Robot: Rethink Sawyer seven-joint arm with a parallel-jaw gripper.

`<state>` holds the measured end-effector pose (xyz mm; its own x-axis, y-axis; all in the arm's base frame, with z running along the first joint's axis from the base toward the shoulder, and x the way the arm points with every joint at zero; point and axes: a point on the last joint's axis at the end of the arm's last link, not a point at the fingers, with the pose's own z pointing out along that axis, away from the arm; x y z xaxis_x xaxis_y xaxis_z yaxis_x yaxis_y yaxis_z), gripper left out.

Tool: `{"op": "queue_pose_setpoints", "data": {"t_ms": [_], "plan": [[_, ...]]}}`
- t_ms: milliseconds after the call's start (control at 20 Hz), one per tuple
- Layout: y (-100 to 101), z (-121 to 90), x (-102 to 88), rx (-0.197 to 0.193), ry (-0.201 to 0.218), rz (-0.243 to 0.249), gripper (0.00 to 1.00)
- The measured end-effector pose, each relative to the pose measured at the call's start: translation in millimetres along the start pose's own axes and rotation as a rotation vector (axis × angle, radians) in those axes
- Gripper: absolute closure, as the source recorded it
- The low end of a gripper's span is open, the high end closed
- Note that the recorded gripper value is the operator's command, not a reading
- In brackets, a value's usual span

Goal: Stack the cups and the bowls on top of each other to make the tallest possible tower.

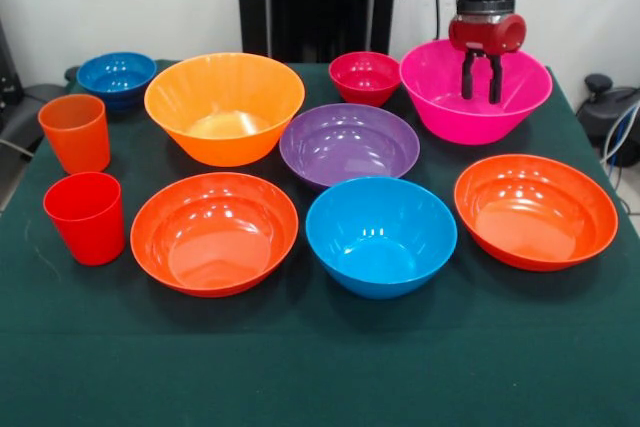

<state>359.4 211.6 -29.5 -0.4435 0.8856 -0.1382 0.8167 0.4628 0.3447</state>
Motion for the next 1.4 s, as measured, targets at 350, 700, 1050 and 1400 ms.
{"op": "queue_pose_setpoints", "data": {"t_ms": [350,700,1050,1400], "plan": [[-7,3,3.6,0.007,0.003,0.0,0.0],[4,-2,-1.5,-0.018,-0.009,0.0,0.0],[32,-15,-15.7,-0.072,-0.054,0.02,0.0],[54,-23,-22.7,-0.104,-0.096,0.048,0.0]]}}
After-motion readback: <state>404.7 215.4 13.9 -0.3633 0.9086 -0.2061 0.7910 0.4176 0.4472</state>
